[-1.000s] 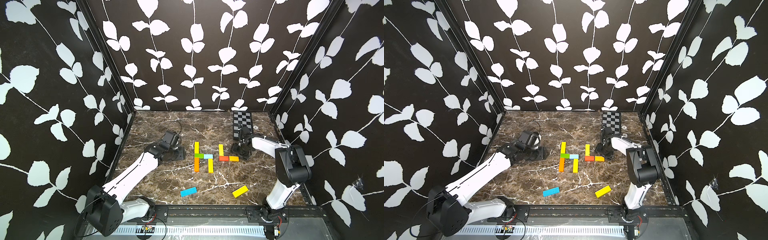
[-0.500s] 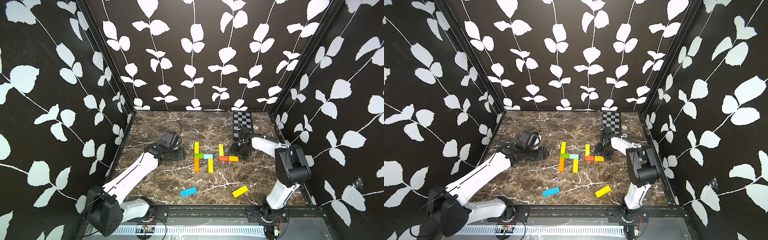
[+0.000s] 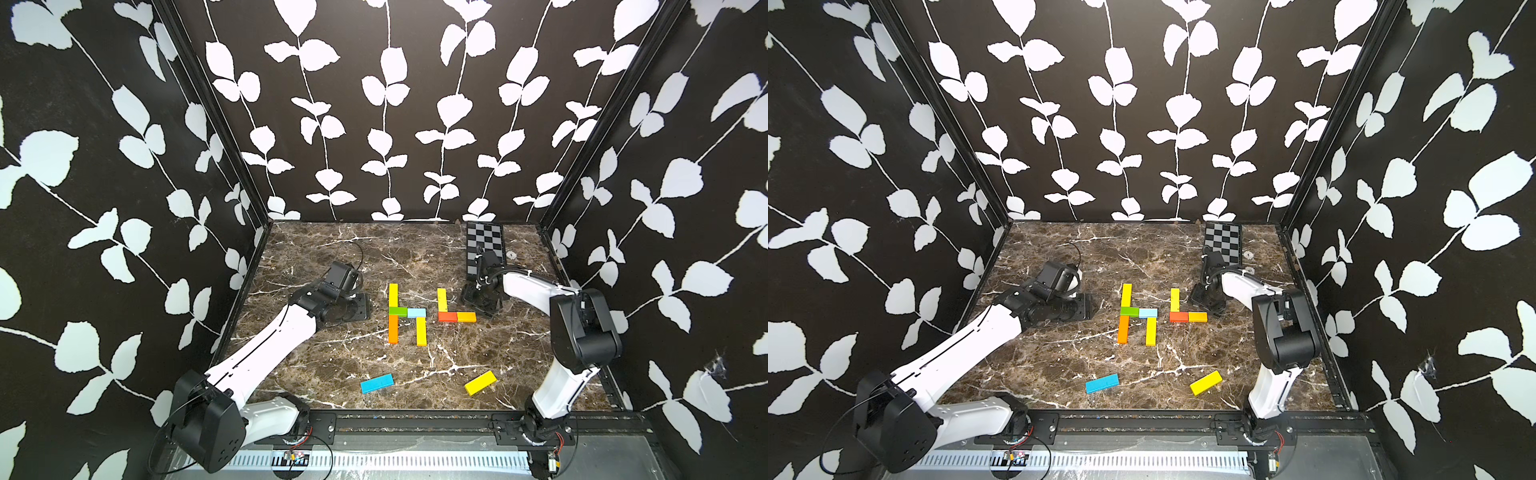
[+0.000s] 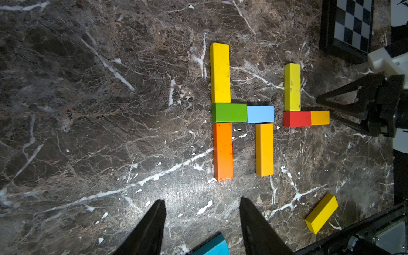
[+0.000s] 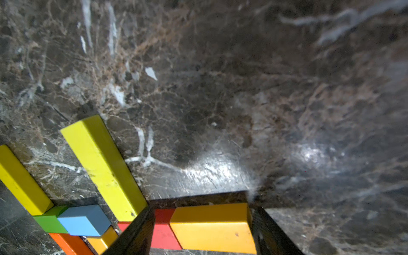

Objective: Assemble the letter h with building blocks
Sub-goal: Assemble the building block at the center of the board, then adjust the building block at the center of the board.

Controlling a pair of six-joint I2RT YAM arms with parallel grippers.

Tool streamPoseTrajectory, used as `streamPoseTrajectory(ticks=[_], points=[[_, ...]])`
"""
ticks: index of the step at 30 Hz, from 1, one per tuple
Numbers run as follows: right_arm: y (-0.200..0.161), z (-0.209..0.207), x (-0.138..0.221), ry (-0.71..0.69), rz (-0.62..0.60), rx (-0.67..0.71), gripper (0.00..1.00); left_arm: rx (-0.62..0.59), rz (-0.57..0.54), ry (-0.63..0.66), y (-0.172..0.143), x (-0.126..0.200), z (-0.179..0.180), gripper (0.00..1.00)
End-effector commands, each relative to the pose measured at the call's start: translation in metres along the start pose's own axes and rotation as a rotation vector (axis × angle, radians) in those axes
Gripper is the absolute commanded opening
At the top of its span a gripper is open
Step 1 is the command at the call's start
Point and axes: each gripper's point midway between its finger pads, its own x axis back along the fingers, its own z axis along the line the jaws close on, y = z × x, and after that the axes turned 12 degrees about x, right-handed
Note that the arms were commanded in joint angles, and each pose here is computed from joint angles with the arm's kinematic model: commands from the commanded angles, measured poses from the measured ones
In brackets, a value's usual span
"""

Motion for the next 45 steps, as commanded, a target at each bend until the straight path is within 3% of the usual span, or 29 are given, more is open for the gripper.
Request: streamPoseTrajectory(ticks=[1, 10, 16, 21, 24, 29, 37, 45], points=[[0.001, 0.005, -0.002, 0.012, 0.013, 0.007, 0.69, -0.013, -0.007, -0.015, 0.001, 0.002, -0.002, 0.57], [0.001, 0.000, 0.004, -0.023, 0.005, 0.018, 0.70, -0.013, -0.004, -0.016, 0.002, 0.003, -0.003, 0.57], [0.005, -0.009, 0.052, -0.136, -0.080, 0.067, 0.77, -0.024, 0.009, 0.002, 0.000, 0.003, 0.000, 0.57], [-0.024, -0.008, 0.088, -0.228, -0.129, 0.160, 0.78, -0.056, 0.074, 0.057, -0.020, -0.001, 0.013, 0.58], [-0.043, 0.007, 0.089, -0.282, -0.130, 0.271, 0.79, -0.079, 0.115, 0.081, -0.039, -0.008, 0.022, 0.58], [-0.050, 0.026, 0.072, -0.475, -0.072, 0.443, 0.92, -0.036, 0.129, 0.092, -0.053, -0.009, 0.034, 0.59], [-0.031, 0.063, 0.048, -0.551, -0.057, 0.551, 0.97, -0.013, 0.129, 0.131, -0.061, -0.006, 0.048, 0.60], [-0.026, 0.062, 0.028, -0.609, -0.022, 0.576, 0.97, -0.019, 0.131, 0.135, -0.064, -0.009, 0.052, 0.60]])
